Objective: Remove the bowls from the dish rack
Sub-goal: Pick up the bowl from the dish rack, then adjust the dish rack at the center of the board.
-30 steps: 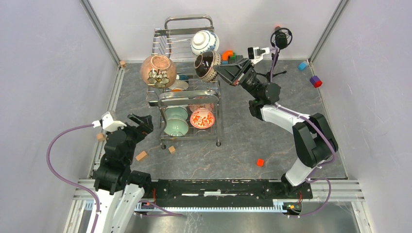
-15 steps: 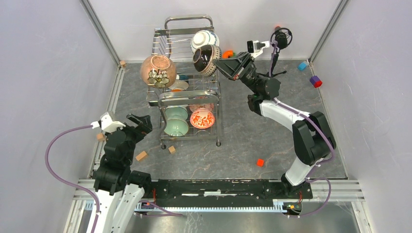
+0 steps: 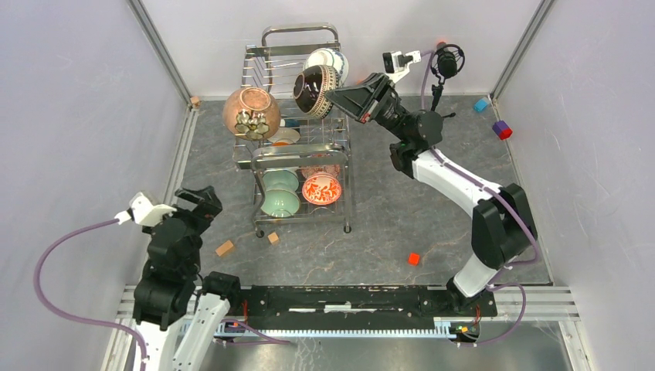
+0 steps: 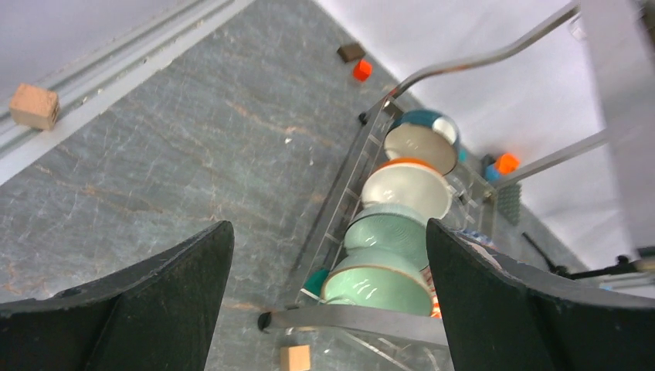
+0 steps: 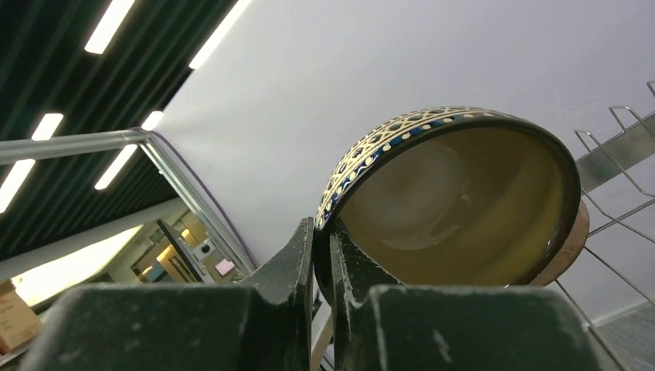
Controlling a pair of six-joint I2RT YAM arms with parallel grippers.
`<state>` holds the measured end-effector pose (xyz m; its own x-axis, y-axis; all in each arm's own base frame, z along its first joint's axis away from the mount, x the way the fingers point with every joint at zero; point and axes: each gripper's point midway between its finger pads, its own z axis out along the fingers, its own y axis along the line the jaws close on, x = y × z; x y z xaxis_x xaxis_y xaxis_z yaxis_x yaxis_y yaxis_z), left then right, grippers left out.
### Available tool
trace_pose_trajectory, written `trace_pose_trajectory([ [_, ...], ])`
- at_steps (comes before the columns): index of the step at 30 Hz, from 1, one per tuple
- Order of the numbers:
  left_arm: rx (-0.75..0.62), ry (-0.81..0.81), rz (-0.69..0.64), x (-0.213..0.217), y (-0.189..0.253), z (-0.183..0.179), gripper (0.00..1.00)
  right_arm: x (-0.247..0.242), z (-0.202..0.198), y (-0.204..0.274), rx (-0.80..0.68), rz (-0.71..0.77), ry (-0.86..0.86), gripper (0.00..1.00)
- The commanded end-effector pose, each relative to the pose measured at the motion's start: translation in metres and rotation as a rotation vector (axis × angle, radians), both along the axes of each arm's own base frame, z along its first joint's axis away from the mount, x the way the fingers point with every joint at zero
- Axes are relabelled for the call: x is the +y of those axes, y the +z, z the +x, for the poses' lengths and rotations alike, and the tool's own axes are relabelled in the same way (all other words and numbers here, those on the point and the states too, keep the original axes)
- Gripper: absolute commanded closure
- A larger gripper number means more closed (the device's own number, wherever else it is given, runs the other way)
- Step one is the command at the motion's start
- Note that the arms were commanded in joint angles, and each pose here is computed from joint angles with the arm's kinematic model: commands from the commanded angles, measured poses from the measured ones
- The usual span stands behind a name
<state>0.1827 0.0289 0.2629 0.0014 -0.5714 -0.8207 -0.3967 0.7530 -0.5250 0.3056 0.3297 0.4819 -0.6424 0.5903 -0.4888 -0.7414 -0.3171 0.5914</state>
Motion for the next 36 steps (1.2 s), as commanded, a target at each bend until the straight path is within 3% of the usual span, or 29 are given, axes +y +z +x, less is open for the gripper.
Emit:
trace_pose_trajectory([
  [1, -0.099, 0.068, -0.045, 0.011, 0.044, -0.008, 0.00, -0.024, -0.050, 0.069, -0.234, 0.035, -0.078, 1.00],
  [12, -0.221, -0.134, -0.037, -0.022, 0.132, 0.004, 0.00, -0.051, -0.099, 0.091, -0.381, -0.123, -0.247, 1.00],
  [18, -0.280, -0.259, -0.044, -0.046, 0.175, 0.015, 0.00, -0.080, -0.120, 0.083, -0.470, -0.260, -0.441, 1.00],
  [26, -0.351, -0.492, -0.047, -0.091, 0.229, 0.031, 0.00, -0.132, -0.122, 0.027, -0.452, -0.530, -0.745, 1.00],
  [36, -0.379, -0.666, 0.003, -0.121, 0.265, 0.041, 0.00, -0.182, -0.089, -0.102, -0.240, -0.898, -0.964, 1.00],
])
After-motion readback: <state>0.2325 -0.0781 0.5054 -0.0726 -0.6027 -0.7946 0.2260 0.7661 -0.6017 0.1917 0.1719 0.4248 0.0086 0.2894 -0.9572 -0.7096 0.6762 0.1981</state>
